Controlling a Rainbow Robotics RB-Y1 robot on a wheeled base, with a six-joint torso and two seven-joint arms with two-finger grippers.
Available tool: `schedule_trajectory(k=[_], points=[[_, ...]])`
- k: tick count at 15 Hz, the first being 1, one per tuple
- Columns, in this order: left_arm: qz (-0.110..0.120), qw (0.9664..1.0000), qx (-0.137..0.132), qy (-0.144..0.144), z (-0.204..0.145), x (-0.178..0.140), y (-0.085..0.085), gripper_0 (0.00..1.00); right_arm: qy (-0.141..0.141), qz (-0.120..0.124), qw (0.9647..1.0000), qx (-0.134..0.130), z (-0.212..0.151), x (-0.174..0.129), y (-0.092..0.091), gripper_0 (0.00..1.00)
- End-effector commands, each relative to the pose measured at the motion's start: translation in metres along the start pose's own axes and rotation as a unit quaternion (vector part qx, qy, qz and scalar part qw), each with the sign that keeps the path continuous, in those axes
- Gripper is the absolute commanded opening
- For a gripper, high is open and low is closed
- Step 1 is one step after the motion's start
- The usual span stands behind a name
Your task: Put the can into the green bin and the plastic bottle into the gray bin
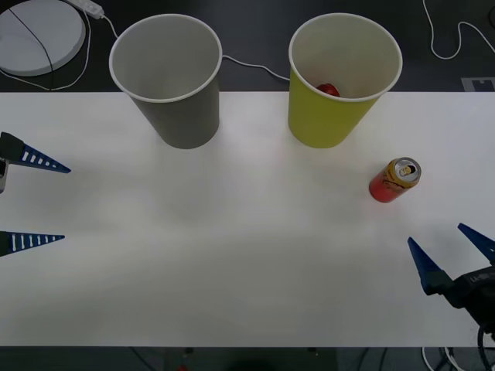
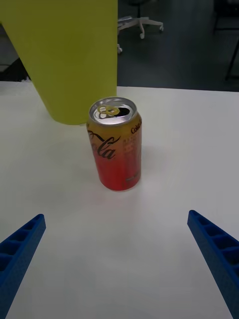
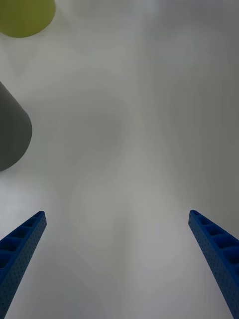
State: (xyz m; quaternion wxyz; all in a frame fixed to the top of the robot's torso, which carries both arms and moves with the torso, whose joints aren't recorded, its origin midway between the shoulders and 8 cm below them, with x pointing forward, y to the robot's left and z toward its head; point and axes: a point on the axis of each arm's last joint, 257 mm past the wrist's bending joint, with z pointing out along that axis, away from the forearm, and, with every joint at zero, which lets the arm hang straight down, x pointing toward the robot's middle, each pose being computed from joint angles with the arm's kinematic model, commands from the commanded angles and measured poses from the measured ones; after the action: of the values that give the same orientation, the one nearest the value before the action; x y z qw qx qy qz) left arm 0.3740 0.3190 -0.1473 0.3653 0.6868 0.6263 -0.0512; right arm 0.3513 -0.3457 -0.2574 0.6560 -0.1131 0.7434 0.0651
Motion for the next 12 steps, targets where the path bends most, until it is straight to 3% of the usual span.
schedule_trajectory(k=[1,12], points=[[0.0,1.0,0.0,0.0,0.0,0.0,0.0,1.0,-0.023,-0.007,0.9997,0.001,0.016,0.008,0.0,1.0],[0.0,1.0,0.0,0.0,0.0,0.0,0.0,1.0,-0.072,-0.023,0.9969,0.021,0.078,0.012,0.0,1.0]])
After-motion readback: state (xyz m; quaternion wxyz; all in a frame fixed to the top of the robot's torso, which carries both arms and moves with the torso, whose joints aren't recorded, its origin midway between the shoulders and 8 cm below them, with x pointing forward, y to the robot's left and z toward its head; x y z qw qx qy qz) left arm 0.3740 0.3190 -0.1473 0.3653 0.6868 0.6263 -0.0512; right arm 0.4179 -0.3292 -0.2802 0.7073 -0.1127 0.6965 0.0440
